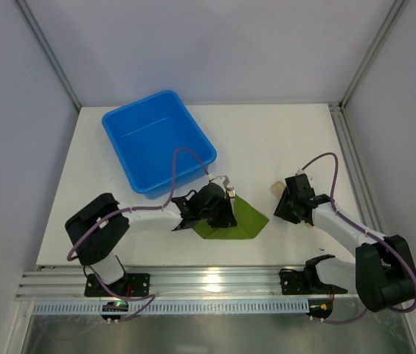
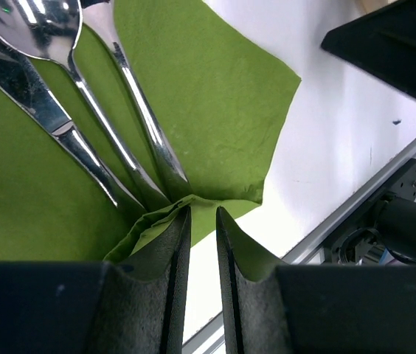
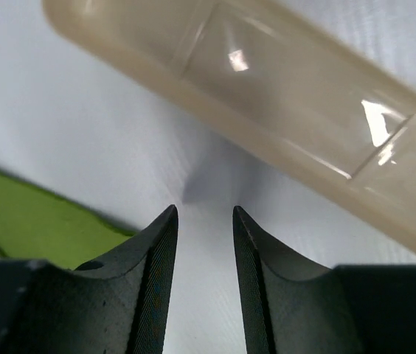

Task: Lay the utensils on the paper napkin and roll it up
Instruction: Roll the napkin at the center of the board.

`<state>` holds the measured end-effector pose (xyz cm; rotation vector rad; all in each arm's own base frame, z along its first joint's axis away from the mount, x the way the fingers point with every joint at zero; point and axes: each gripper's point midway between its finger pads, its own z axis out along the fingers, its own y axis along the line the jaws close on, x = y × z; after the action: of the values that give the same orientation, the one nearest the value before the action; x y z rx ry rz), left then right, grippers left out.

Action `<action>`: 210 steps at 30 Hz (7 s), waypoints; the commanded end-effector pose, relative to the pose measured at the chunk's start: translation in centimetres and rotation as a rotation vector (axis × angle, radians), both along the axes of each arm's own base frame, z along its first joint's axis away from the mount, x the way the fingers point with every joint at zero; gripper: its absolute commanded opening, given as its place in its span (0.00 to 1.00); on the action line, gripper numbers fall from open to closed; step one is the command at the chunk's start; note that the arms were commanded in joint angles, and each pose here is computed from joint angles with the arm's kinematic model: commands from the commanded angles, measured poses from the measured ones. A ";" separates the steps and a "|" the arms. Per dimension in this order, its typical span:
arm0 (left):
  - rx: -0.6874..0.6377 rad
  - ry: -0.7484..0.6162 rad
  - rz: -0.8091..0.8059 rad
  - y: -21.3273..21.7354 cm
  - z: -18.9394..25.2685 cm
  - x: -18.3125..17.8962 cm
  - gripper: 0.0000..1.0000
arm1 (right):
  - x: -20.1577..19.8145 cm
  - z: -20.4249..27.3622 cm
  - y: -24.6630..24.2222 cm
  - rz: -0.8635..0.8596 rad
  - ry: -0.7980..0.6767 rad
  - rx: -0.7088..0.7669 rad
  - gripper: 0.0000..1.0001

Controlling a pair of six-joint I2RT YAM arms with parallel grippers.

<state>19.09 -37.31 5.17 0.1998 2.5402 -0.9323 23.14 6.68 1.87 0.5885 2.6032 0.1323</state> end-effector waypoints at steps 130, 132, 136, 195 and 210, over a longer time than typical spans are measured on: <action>-0.019 0.027 -0.009 -1.7 -0.7 -0.1 0.21 | -1.8 0.3 9.4 0.444 0.003 0.313 0.45; -0.020 0.028 -0.012 -1.7 -0.7 -0.2 0.20 | -2.2 0.6 9.3 0.440 0.003 0.321 0.45; -0.016 0.030 -0.010 -1.5 -0.9 -0.3 0.20 | -3.3 0.6 8.2 0.383 0.032 0.293 0.45; -0.028 0.024 -0.007 -1.7 -0.5 -0.2 0.20 | -5.2 0.7 11.2 0.237 -0.074 0.576 0.44; -0.020 0.028 -0.006 -1.5 -0.9 -0.3 0.21 | -5.9 0.8 10.1 0.216 -0.095 0.536 0.41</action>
<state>18.52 -38.21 2.88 0.1937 2.6097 -0.9232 16.50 17.18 2.46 0.4725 2.5332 0.9890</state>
